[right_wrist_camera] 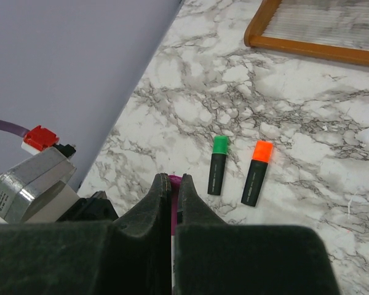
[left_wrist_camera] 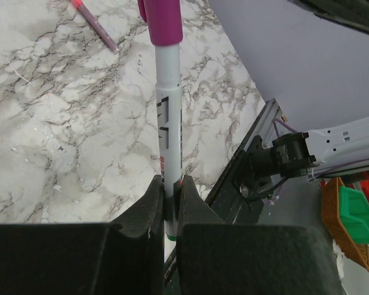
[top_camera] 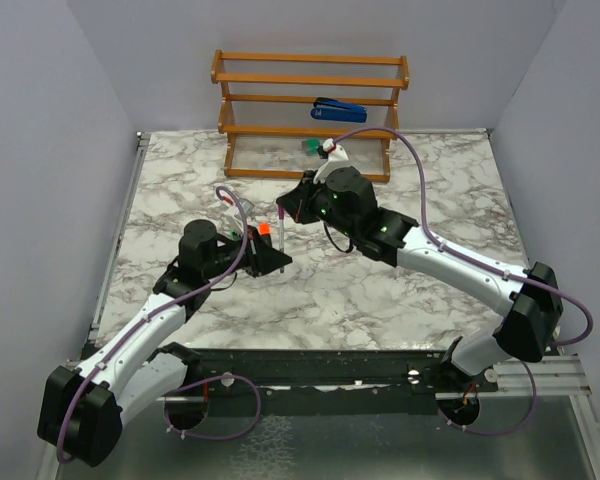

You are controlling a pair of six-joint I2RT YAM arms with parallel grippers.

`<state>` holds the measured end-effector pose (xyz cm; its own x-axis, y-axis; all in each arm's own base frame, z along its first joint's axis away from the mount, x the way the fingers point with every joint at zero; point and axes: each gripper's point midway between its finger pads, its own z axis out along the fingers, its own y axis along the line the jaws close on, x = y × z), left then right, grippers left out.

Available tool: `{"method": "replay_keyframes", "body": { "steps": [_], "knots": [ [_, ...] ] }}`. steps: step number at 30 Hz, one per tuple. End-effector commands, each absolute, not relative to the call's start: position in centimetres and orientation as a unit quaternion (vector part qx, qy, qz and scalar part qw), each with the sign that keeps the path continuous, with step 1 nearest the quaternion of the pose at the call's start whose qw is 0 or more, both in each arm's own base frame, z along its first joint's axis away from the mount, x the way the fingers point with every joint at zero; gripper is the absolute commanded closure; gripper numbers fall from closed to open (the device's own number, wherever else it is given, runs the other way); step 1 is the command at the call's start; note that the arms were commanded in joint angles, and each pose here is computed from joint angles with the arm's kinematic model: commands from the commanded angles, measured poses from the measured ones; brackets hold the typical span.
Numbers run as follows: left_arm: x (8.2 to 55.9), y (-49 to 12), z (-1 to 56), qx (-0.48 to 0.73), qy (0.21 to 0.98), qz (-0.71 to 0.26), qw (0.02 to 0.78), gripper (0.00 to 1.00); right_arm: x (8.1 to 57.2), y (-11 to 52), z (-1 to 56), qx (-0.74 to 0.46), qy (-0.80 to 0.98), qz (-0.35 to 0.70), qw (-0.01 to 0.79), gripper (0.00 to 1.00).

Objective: Insert the pens into the pen caps

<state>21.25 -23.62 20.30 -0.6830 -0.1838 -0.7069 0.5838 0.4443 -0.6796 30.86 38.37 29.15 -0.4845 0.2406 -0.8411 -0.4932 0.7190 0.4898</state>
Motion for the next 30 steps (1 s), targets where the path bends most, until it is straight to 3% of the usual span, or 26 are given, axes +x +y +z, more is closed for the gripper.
{"method": "replay_keyframes", "body": {
  "steps": [1,30],
  "knots": [
    [22.1,-23.6,21.9,0.14,0.751,-0.503,0.405,1.0,29.1,38.0,28.9,-0.107,0.787,0.374,0.478,1.0],
    [29.2,-21.4,28.7,0.145,0.733,-0.411,0.522,1.0,21.2,38.6,21.5,-0.155,0.836,0.376,0.369,1.0]
  ]
}}
